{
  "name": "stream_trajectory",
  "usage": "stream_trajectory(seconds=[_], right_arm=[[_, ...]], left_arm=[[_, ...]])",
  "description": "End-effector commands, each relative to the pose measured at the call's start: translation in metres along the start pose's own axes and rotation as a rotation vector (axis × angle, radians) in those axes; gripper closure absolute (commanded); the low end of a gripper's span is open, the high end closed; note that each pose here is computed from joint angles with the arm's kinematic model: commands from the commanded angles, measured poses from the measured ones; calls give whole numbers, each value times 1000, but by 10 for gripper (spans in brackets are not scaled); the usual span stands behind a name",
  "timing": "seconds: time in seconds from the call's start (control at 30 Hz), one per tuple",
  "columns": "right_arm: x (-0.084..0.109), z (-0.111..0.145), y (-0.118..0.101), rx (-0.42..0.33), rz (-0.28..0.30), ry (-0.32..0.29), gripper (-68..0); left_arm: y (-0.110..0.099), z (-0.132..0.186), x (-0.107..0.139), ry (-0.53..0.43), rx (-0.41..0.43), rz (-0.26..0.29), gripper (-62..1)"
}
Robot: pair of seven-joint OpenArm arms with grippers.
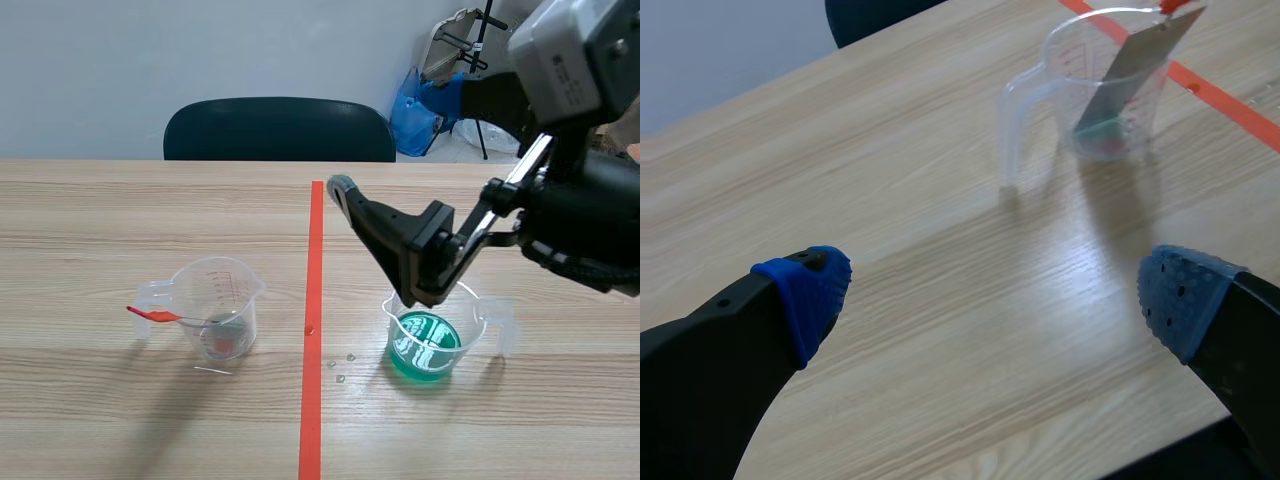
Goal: Do the redox reaction experiment
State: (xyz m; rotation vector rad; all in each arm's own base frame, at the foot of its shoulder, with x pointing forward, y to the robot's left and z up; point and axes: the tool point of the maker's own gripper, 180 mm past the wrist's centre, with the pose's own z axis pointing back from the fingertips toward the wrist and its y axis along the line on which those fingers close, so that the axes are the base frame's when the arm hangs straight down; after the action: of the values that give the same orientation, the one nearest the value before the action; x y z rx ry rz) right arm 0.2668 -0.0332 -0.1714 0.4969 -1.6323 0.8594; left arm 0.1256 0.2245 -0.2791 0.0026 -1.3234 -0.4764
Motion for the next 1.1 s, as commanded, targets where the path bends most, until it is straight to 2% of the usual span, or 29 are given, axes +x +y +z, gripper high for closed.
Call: stream_trajectory(seconds=[0.0,0.23,0.33,0.47,0.57,0.73,0.8,1.0,1.07], right_arm=[[12,3,0,-19,8,-19,-679],[21,23,3,-88,14,26,-679],[24,29,4,-126,9,35,-679],[23,31,5,-132,9,43,-679],[21,32,-2,-170,15,57,-679],[21,32,-2,-168,14,57,-679],[21,32,-2,-168,14,58,-679],[13,33,-2,-168,11,102,-679],[10,33,-2,-169,10,116,-679]], left_arm=[[4,-5,11,-28,27,-19,-615],[6,-32,47,-68,41,-68,-614],[9,-39,66,-85,53,-79,-575],[1,-47,87,-120,36,-69,-565],[-14,-53,90,-114,-9,-48,-565],[-30,-61,91,-116,-38,-36,-565],[-31,-63,90,-108,-44,-31,-565],[-25,-65,94,-123,-39,31,-565],[-25,-65,95,-125,-39,32,-565]])
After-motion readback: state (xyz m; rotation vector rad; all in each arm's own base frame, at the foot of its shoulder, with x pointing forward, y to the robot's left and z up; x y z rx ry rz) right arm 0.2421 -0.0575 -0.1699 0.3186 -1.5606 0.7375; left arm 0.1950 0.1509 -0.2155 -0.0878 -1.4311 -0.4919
